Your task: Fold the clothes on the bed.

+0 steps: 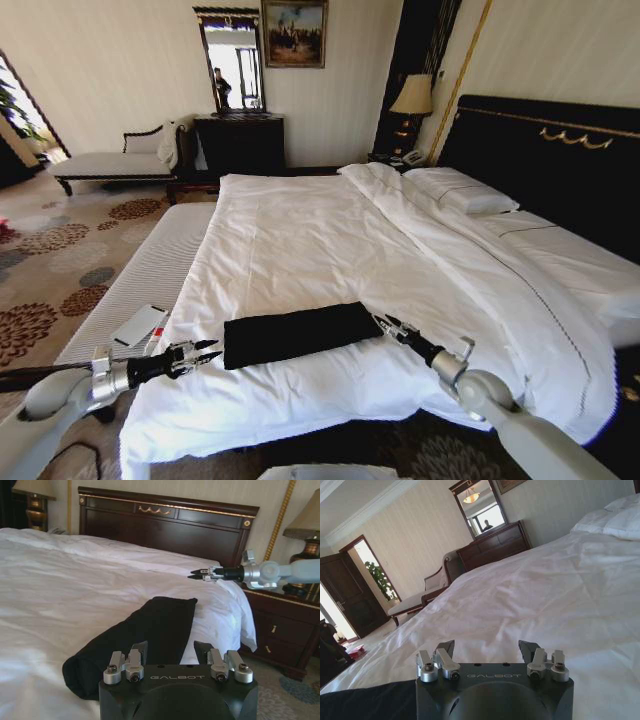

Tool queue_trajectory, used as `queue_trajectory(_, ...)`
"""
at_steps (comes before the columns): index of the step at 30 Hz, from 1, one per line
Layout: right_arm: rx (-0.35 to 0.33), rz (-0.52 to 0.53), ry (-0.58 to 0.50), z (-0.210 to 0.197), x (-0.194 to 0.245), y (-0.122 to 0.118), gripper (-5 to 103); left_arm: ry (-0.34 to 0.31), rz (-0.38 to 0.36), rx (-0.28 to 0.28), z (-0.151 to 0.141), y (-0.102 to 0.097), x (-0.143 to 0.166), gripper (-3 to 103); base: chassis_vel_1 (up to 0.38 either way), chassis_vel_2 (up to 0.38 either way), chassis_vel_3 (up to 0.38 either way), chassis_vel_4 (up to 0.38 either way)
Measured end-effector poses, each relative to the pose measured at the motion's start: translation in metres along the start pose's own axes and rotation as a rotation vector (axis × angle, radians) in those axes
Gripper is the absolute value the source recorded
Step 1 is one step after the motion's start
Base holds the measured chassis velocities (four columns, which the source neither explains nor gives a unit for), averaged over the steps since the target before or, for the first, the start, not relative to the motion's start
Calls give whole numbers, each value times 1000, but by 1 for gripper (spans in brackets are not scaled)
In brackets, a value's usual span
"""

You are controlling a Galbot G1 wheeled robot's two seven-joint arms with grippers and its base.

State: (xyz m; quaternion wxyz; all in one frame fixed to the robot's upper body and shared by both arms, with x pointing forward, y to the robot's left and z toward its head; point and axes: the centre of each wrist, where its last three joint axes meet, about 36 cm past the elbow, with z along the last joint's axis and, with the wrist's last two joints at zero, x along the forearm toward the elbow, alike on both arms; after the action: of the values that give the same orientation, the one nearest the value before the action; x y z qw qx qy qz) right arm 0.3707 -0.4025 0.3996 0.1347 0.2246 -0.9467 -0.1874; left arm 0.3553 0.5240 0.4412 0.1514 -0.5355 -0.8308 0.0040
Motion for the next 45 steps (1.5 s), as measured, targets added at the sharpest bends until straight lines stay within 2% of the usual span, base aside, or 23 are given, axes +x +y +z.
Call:
queue_trajectory(1,0,1,-2,-5,0,0,78,-22,2,-1,-3,3,2,59,0,0,0,0)
queue_trajectory(3,-6,5,-3,-11,-4,0,83,-93,-42,15,-12,10,2,70,0,0,0,0)
queue_trajectory(4,-6,5,-3,-11,-4,0,83,-93,-42,15,-12,10,2,70,0,0,0,0)
queue_trajectory(6,-31,28,25,-11,-15,-2,94,-238,-194,68,-30,19,-7,81,0,0,0,0)
queue_trajectory(7,-37,37,34,-12,-18,-3,97,-271,-243,81,-35,20,-11,81,0,0,0,0)
queue_trajectory(8,-37,37,34,-12,-18,-3,97,-271,-243,81,-35,20,-11,81,0,0,0,0)
queue_trajectory(10,-79,71,86,-10,-37,-7,99,-424,-471,173,-73,32,-26,92,0,0,0,0)
queue_trajectory(12,-105,106,137,-15,-52,-8,100,-489,-583,233,-99,41,-28,98,0,0,0,0)
queue_trajectory(13,-105,106,137,-15,-52,-8,100,-489,-583,233,-99,41,-28,98,0,0,0,0)
queue_trajectory(16,-181,150,236,-19,-78,-4,100,-508,-773,313,-133,51,-19,100,0,0,0,0)
queue_trajectory(17,-186,150,244,-19,-82,-3,100,-500,-815,324,-139,52,-18,100,0,0,0,0)
queue_trajectory(18,-186,150,244,-19,-82,-3,100,-500,-815,324,-139,52,-18,100,0,0,0,0)
queue_trajectory(19,-195,147,269,-16,-88,-3,100,-470,-920,354,-151,53,-17,100,0,0,0,0)
queue_trajectory(21,-200,142,297,-13,-95,-2,100,-430,-1056,388,-164,52,-20,100,0,0,0,0)
queue_trajectory(22,-200,142,297,-13,-95,-2,100,-430,-1056,388,-164,52,-20,100,0,0,0,0)
queue_trajectory(23,-201,139,311,-12,-97,-2,100,-411,-1119,403,-169,51,-22,100,0,0,0,0)
queue_trajectory(24,-204,123,347,-6,-100,-2,100,-345,-1249,439,-180,46,-31,100,0,0,0,0)
queue_trajectory(28,-220,82,378,0,-101,-6,100,-297,-1245,475,-184,41,-35,100,0,0,0,0)
queue_trajectory(35,-265,1,380,8,-103,-12,103,-306,-1208,485,-182,37,-33,100,0,0,0,0)
queue_trajectory(40,-281,-74,370,11,-102,-16,90,-313,-1190,481,-179,35,-33,100,0,0,0,0)
queue_trajectory(43,-271,-83,372,12,-100,-19,74,-323,-1181,479,-178,34,-34,100,0,0,0,0)
queue_trajectory(44,-266,-81,373,13,-99,-20,74,-327,-1179,478,-178,34,-35,100,0,0,0,0)
queue_trajectory(45,-257,-75,378,14,-96,-22,63,-332,-1176,475,-178,33,-35,100,0,0,0,0)
